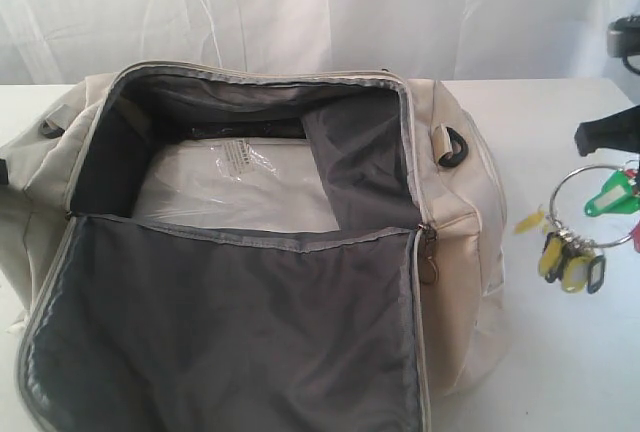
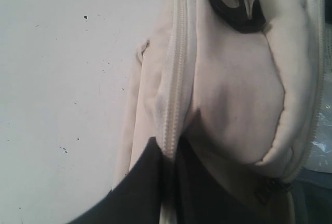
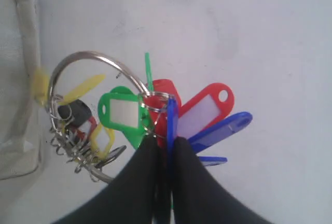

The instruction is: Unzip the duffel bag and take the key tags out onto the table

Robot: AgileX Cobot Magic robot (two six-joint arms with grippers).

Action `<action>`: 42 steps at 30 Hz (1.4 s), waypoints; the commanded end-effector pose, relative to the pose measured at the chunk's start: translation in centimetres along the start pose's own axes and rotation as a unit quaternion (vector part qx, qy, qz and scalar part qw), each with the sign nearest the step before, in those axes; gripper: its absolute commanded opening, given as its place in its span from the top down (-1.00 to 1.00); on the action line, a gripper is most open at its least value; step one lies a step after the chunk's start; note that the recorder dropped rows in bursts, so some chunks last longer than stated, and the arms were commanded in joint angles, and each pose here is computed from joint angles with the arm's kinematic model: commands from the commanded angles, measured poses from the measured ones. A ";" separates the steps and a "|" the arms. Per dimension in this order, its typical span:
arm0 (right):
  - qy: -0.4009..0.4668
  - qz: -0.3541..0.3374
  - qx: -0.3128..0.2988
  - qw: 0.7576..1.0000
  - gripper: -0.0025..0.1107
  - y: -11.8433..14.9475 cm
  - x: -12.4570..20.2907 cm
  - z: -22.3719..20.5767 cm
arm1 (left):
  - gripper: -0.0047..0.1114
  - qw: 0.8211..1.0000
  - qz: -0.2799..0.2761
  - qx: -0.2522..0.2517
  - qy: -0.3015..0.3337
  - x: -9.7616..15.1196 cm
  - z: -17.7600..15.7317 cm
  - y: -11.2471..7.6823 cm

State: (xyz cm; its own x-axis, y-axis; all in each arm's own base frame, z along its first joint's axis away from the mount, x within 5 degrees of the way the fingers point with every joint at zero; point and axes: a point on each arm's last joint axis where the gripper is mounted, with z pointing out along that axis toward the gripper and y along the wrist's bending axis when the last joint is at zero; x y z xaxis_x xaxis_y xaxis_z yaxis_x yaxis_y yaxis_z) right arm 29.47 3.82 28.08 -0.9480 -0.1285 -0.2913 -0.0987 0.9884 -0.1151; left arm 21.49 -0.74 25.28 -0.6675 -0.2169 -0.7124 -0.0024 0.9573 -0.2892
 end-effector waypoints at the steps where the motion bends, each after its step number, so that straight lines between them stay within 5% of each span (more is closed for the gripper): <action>1: 0.019 0.005 -0.013 1.000 0.96 0.4 -0.7 3.3 | 0.91 1.000 -0.007 0.005 -0.003 0.0 -0.2 -0.1; 8: 0.047 0.019 -0.032 0.998 0.92 1.3 -1.3 7.0 | 0.91 1.000 -0.007 0.005 -0.003 0.0 -0.2 -0.1; 15: 0.074 0.020 -0.039 0.996 0.27 1.7 -1.2 8.8 | 0.91 1.000 -0.007 0.004 -0.004 0.0 -0.2 -0.1; 19: 0.059 0.022 -0.039 0.997 0.08 1.5 -1.9 7.5 | 0.91 1.000 -0.006 0.004 -0.005 -0.1 -0.2 -0.1; 24: -0.001 0.022 -0.039 0.999 0.15 0.9 -3.6 3.0 | 0.91 1.000 -0.006 0.004 -0.005 -0.1 -0.2 -0.1; 30: -0.084 0.025 -0.043 0.995 0.93 0.3 -3.7 -2.0 | 0.91 1.000 -0.006 0.004 -0.005 -0.1 -0.2 -0.1; 42: -0.300 0.033 -0.072 0.951 0.96 -0.6 2.1 -11.1 | 0.91 1.000 -0.006 0.005 -0.001 0.0 -0.2 -0.1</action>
State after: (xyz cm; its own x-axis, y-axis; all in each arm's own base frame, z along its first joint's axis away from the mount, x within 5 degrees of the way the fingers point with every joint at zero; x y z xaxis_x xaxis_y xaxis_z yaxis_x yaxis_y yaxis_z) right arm 26.22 4.35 36.92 -0.7007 -0.0707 -0.7099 -0.1254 0.9918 0.0250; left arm 21.49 -0.74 25.28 -0.6675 -0.2169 -0.7124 -0.0024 0.9573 -0.2892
